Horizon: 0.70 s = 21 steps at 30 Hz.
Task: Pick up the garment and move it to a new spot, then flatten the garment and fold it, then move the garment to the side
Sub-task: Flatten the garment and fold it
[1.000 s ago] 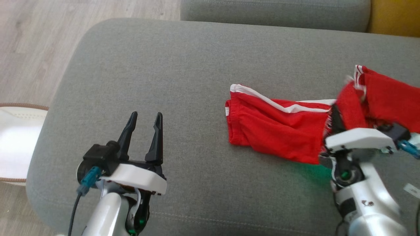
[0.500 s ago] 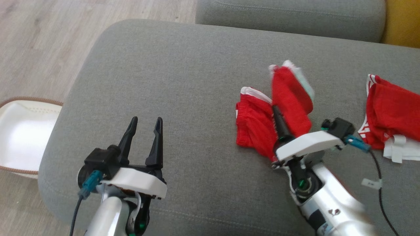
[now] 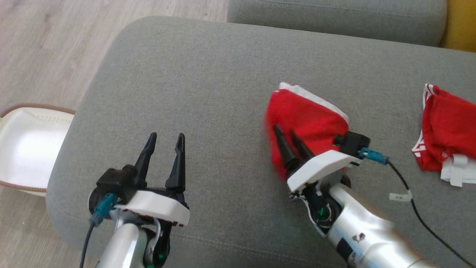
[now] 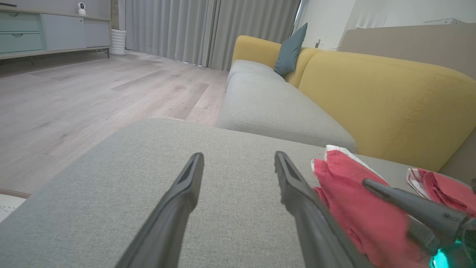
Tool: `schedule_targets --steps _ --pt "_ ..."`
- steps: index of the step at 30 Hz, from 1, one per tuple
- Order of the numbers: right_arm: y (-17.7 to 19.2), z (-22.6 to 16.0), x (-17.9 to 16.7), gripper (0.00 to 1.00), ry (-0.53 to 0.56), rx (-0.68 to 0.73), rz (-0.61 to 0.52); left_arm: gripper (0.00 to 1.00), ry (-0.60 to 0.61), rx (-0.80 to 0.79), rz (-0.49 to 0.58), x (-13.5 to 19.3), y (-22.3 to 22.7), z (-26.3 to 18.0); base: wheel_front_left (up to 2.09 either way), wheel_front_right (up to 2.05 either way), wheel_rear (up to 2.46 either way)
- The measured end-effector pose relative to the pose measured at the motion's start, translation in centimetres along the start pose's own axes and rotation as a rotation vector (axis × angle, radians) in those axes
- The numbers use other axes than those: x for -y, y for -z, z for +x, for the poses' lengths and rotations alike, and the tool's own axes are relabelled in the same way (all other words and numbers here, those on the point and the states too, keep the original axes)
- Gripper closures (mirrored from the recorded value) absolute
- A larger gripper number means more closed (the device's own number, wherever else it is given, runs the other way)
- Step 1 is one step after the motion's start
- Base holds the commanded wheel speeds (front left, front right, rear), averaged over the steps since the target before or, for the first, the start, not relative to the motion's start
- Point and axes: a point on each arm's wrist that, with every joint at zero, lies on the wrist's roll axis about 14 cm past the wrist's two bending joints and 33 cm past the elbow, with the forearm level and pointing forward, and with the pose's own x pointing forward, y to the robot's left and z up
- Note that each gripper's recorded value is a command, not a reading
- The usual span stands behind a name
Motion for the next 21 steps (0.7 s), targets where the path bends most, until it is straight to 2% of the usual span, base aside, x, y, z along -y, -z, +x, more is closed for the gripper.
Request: schedule_targets --steps 6,10,16,21 --pt "1.9 0.0 -0.5 0.0 -0.037 -0.075 -0.132 0.0 0.003 -0.007 -0.002 0.1 0.3 0.1 0.0 0.0 0.0" --pt "3.6 -0.5 0.3 0.0 -0.032 -0.147 -0.234 0.0 0.004 -0.005 -0.008 0.2 0.2 0.1 0.0 0.0 0.0" --pt "4.0 -0.8 0.4 0.0 -0.028 -0.164 -0.24 0.0 0.007 -0.001 -0.01 0.3 0.0 0.1 0.0 0.0 0.0" --pt "2.3 -0.5 0.3 0.0 -0.019 -0.124 -0.251 0.0 0.011 0.008 -0.01 0.5 -0.2 0.2 0.0 0.0 0.0"
